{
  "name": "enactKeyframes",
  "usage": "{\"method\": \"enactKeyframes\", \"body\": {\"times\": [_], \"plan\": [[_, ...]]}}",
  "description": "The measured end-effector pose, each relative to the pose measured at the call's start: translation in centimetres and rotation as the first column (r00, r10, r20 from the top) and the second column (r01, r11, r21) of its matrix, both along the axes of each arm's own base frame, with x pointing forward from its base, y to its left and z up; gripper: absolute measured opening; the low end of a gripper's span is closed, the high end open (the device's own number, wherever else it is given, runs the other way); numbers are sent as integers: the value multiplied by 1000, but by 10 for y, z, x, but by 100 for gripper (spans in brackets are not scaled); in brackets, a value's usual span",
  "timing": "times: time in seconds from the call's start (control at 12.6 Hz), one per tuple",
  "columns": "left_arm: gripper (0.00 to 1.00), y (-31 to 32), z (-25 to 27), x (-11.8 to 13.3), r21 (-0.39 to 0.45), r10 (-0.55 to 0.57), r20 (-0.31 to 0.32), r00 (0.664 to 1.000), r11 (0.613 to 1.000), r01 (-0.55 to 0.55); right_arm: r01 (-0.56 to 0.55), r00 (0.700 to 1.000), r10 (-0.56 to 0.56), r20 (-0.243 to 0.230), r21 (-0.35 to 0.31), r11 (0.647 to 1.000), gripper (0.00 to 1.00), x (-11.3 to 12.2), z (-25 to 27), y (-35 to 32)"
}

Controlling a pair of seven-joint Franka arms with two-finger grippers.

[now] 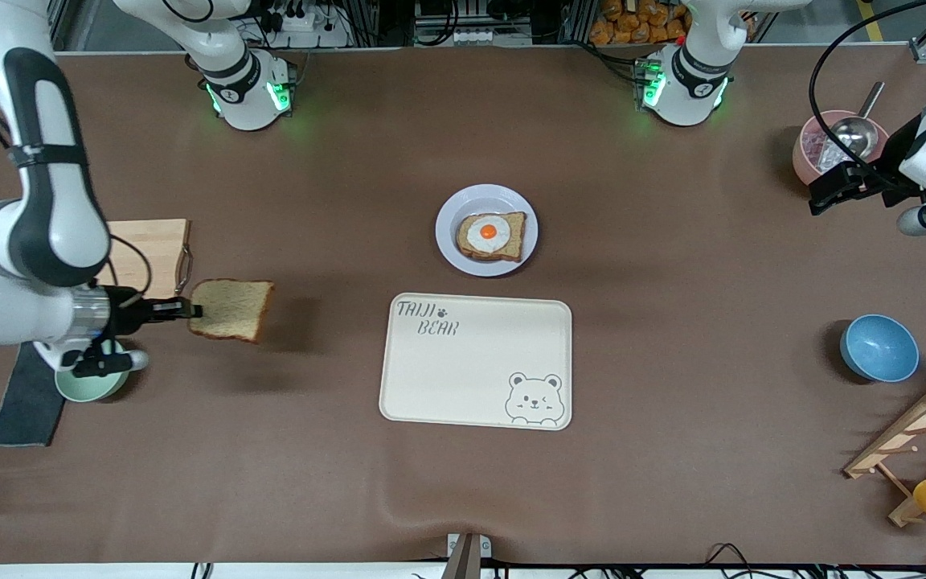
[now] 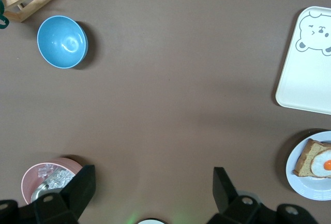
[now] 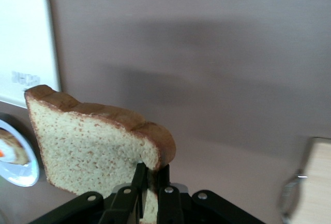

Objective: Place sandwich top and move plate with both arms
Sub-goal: 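Carry the bread slice over the white plate with the right gripper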

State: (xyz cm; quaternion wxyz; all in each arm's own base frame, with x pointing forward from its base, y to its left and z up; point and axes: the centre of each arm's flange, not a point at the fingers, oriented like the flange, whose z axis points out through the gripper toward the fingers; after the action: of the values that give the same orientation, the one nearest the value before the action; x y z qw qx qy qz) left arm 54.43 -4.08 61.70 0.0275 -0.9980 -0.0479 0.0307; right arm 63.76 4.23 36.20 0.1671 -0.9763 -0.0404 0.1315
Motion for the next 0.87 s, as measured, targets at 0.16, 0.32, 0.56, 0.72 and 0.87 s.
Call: {"method": "enactKeyframes", "body": {"times": [0.16, 0.32, 0.56, 0.72, 0.87], "plan": [[100, 1, 0, 0, 0, 1, 1, 1000, 1000, -1, 9, 1000, -9, -17, 30, 1000, 13, -7, 13, 69], [100, 2, 0, 0, 0, 4, 1, 1000, 1000, -4, 5, 999, -3, -45, 42, 999, 13, -22, 19, 134], [100, 3, 0, 0, 0, 5, 2, 1000, 1000, -5, -2, 998, 4, -60, 46, 999, 13, -47, 21, 217], [100, 5, 0, 1, 0, 8, 2, 1000, 1000, -8, 31, 998, -29, -48, 40, 999, 13, -61, 17, 256], [100, 5, 0, 1, 0, 10, 2, 1000, 1000, -10, 81, 996, -80, -36, 21, 996, 13, -75, 6, 286]]}}
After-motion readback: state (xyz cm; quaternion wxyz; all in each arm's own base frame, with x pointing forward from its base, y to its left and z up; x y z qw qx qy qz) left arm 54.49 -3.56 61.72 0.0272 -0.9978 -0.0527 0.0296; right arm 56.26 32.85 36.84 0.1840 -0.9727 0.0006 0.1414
